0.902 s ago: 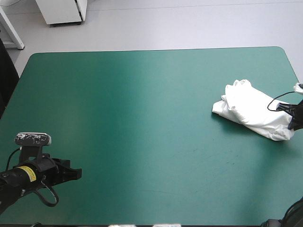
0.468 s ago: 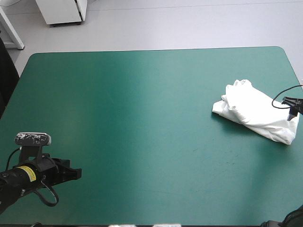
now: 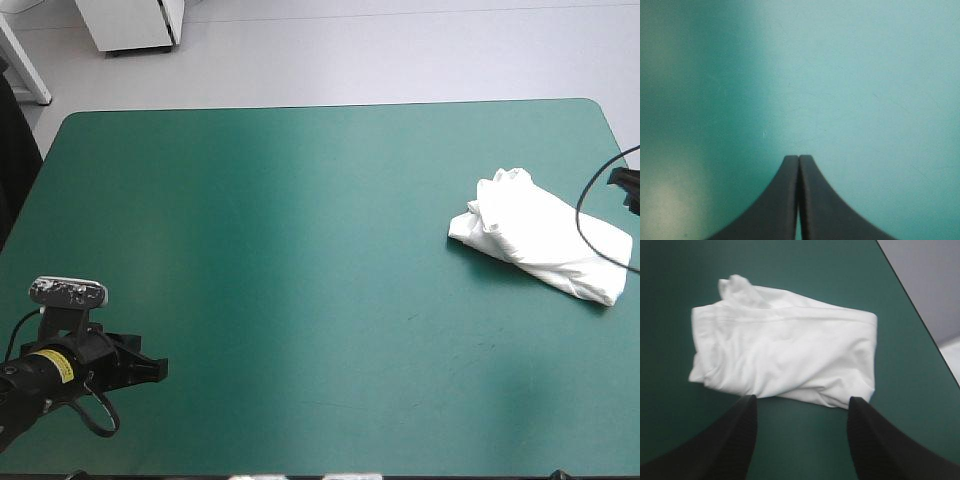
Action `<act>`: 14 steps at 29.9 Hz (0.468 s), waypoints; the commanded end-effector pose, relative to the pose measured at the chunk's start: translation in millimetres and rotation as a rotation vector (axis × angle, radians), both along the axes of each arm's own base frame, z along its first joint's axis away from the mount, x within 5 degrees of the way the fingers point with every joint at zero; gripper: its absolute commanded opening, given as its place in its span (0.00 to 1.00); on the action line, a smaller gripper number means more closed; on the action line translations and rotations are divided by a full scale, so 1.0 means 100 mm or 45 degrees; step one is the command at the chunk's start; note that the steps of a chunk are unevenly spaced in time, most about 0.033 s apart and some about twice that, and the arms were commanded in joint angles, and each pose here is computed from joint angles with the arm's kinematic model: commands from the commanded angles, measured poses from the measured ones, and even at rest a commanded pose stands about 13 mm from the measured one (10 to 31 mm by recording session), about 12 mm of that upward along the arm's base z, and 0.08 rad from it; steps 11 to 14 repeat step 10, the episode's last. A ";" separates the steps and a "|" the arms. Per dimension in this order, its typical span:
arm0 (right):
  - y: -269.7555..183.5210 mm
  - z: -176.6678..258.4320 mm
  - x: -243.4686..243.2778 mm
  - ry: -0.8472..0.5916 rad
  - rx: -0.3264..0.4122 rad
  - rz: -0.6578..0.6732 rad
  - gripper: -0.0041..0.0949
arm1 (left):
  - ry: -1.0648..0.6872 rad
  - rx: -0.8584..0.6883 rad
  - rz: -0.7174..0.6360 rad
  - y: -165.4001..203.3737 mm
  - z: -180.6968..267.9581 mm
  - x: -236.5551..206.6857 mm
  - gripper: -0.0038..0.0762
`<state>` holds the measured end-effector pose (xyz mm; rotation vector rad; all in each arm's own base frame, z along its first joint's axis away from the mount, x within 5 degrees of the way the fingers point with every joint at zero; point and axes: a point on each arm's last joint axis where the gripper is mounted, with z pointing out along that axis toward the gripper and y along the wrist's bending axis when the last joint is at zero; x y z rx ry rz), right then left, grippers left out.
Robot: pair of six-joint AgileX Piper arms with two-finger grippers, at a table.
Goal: Fold the cloth
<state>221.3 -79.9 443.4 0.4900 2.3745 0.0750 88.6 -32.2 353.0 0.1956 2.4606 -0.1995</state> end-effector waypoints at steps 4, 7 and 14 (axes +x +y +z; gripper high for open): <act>0.66 0.44 -0.62 -0.226 -0.248 0.331 0.56 | -0.095 0.015 -0.039 -0.01 0.09 0.05 0.04; 0.80 0.56 -0.92 -0.337 -0.270 0.417 0.55 | -0.106 0.043 -0.032 0.01 0.09 0.05 0.04; 0.85 0.59 -1.20 -0.413 -0.251 0.427 0.53 | -0.106 0.043 -0.032 0.01 0.09 0.05 0.04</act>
